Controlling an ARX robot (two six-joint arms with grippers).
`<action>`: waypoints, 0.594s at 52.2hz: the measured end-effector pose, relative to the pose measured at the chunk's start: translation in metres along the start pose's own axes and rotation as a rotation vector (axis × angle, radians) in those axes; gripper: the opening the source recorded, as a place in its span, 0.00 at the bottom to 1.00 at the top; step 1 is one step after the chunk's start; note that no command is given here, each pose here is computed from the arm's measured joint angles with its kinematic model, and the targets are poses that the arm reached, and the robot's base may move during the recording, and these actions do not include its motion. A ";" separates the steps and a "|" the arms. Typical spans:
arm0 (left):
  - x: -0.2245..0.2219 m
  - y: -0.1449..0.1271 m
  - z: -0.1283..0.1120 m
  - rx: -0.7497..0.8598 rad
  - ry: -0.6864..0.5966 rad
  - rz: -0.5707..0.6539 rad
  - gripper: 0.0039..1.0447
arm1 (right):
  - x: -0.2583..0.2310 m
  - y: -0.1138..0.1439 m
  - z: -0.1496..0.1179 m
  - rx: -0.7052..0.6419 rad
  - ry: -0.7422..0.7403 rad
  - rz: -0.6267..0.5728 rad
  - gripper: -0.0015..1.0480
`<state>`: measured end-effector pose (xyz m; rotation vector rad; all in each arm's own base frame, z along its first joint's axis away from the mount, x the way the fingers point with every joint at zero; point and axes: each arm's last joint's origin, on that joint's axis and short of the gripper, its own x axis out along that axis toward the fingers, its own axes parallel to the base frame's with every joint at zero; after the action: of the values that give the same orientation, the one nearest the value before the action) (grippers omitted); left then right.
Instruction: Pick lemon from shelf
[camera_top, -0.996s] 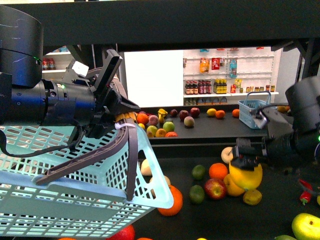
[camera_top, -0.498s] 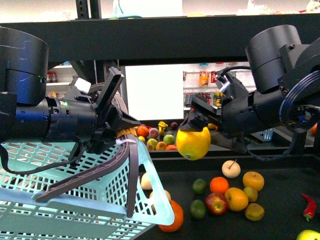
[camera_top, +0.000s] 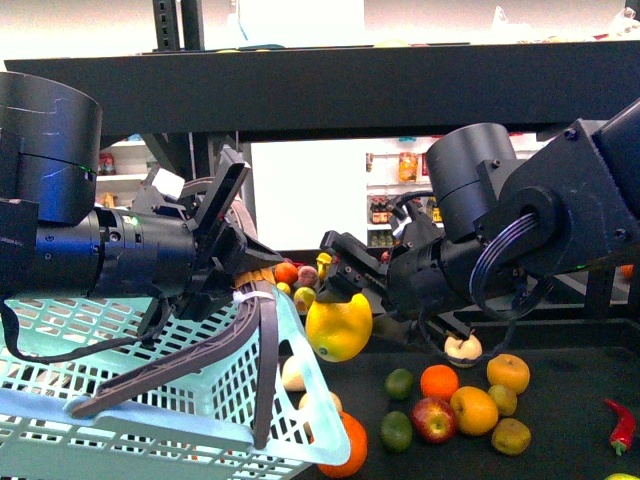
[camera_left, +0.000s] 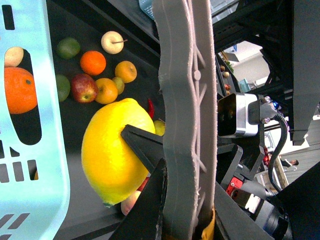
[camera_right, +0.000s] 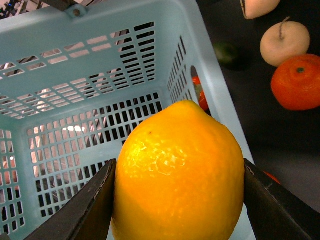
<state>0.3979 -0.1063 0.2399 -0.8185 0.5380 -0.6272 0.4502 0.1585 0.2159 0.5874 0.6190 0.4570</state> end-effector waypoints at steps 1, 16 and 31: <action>0.000 0.000 0.000 0.000 0.000 0.000 0.10 | 0.001 0.002 0.000 0.002 0.000 0.003 0.62; 0.000 0.000 0.000 0.000 0.000 0.000 0.10 | 0.016 0.010 -0.013 0.039 0.024 0.014 0.62; 0.000 0.000 0.000 0.000 -0.003 0.002 0.10 | 0.020 0.016 -0.019 0.053 0.034 0.045 0.62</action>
<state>0.3980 -0.1062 0.2398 -0.8184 0.5366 -0.6240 0.4492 0.1885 0.2056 0.6462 0.6525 0.4949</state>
